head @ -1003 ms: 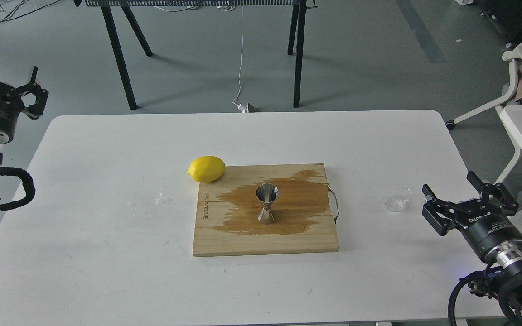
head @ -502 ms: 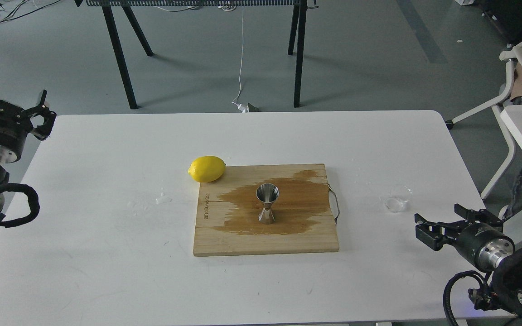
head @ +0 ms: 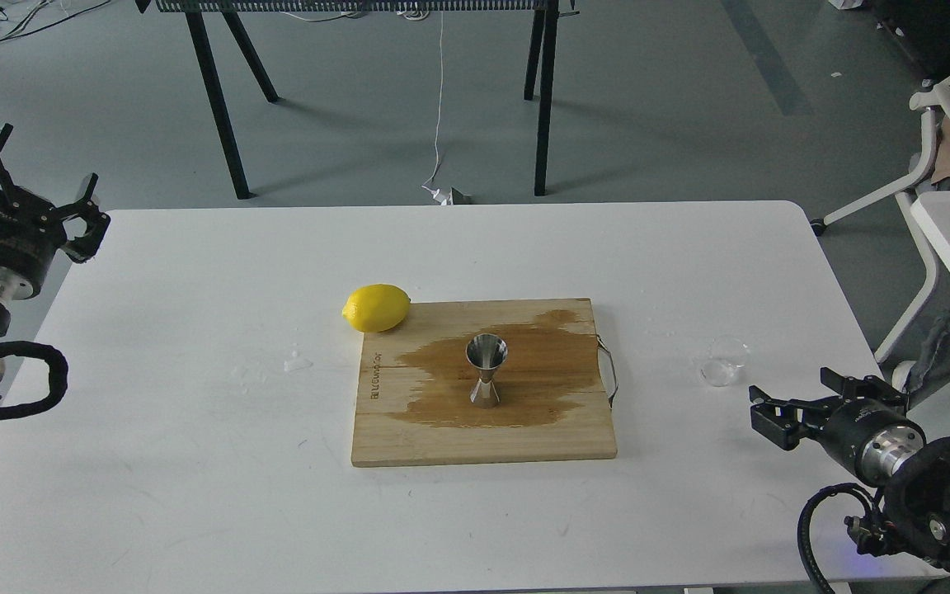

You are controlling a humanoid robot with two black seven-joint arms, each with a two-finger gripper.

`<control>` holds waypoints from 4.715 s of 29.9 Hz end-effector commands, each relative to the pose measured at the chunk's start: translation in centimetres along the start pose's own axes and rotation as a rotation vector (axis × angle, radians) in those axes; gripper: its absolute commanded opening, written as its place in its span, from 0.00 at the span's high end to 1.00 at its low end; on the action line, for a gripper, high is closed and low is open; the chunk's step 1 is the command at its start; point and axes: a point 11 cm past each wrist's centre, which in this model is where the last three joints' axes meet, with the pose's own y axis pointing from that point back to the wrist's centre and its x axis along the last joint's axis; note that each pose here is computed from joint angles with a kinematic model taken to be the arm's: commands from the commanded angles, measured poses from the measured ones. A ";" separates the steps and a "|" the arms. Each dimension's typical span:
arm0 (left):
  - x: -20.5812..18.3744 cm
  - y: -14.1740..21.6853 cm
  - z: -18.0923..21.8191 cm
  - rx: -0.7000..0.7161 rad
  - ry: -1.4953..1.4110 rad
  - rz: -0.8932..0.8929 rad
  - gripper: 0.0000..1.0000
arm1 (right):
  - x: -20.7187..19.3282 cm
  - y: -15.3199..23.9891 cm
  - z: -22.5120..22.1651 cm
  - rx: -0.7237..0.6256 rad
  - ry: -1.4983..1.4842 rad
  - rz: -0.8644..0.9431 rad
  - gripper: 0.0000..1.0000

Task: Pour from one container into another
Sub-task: 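Move the right gripper down toward the small clear glass, then close the right gripper around the small clear glass, then lift the glass with the right gripper and carry it above the jigger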

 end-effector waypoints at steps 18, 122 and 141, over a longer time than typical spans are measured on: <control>0.0 0.2 -0.6 0.015 -0.006 -0.003 0.08 | 0.1 -3.9 1.0 -0.018 -0.011 0.055 0.01; 0.4 0.8 -1.5 0.032 -0.002 0.008 0.08 | -17.4 -4.1 16.5 -0.136 0.872 -0.461 0.54; 0.5 0.9 -1.7 0.036 0.000 0.010 0.08 | -18.5 -3.4 23.0 -0.196 1.328 -0.570 0.54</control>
